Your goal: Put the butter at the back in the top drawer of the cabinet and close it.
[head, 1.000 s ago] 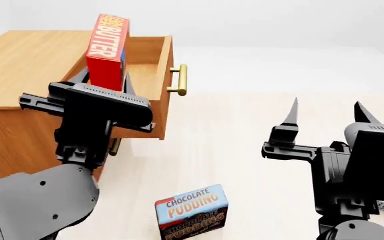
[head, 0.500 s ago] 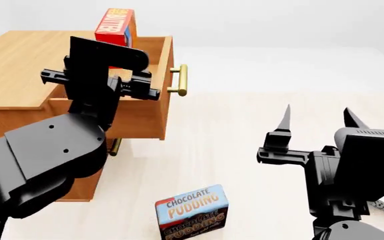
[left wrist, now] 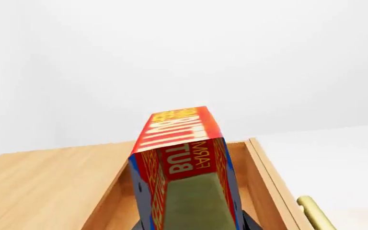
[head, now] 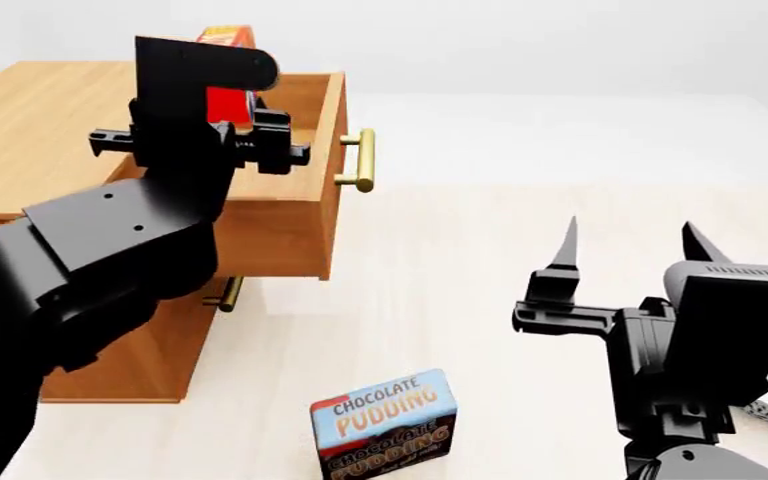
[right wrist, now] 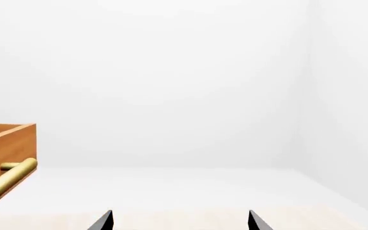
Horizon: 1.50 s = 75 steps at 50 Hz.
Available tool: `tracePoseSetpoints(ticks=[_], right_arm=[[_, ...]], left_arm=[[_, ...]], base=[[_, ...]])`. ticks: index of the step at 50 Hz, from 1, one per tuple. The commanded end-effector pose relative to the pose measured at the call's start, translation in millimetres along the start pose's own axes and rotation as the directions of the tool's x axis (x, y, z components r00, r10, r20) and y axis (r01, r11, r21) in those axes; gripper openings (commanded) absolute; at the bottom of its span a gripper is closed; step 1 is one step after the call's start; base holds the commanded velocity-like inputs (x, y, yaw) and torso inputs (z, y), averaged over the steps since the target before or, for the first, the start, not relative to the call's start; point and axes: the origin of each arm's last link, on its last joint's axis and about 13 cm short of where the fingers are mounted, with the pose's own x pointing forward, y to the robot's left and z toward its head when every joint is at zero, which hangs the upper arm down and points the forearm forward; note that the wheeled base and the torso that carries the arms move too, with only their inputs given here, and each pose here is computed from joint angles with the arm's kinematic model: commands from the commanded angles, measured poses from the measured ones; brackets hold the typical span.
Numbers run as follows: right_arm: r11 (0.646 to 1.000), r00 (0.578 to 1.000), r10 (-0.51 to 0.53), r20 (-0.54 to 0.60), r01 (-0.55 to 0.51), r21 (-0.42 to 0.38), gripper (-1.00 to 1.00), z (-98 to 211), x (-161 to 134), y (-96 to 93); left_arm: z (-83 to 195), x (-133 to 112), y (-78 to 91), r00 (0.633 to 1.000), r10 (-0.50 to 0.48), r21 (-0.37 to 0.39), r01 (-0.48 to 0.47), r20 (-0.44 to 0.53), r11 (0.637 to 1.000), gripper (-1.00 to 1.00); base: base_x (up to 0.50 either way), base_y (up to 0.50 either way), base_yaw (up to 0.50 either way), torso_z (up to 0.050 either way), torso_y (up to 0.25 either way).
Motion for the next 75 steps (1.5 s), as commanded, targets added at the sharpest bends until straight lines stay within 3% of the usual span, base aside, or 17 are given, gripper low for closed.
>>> tracePoseSetpoints(ticks=[1, 22, 45, 57, 67, 75], right_arm=[[1.0, 1.0, 0.005, -0.008, -0.005, -0.004, 1.0, -3, 0, -0.1], [1.0, 0.999, 0.026, -0.032, -0.026, 0.002, 1.0, -12, 7, 2.8], [0.999, 0.999, 0.027, -0.044, -0.026, 0.023, 1.0, -15, 9, 0.8], [0.999, 0.999, 0.028, -0.047, -0.026, 0.028, 1.0, -16, 8, -0.8], [0.999, 0.998, 0.025, -0.05, -0.023, 0.028, 1.0, -17, 8, -2.0], [0.999, 0.999, 0.023, -0.047, -0.022, 0.028, 1.0, -17, 9, -3.0]], left_arm=[[22, 13, 0.7, 0.997, 0.049, -0.065, -0.046, 0.053, 0.997, -1.0], [13, 30, -21.4, 0.987, 0.152, -0.099, -0.146, 0.056, 0.984, -1.0], [8, 52, -28.7, 0.957, 0.288, -0.025, -0.289, -0.034, 0.957, -1.0], [2, 57, -29.3, 0.96, 0.25, -0.021, -0.255, -0.122, 0.967, -1.0], [3, 59, -22.5, 0.951, 0.196, -0.139, -0.234, -0.24, 0.962, -1.0], [3, 60, -19.4, 0.944, 0.189, -0.166, -0.239, -0.271, 0.957, -1.0]], base=[[0.0, 0.0, 0.0, 0.0, 0.0], [0.0, 0.0, 0.0, 0.0, 0.001], [0.0, 0.0, 0.0, 0.0, 0.001], [0.0, 0.0, 0.0, 0.0, 0.002], [0.0, 0.0, 0.0, 0.001, 0.002], [0.0, 0.0, 0.0, 0.0, 0.001]])
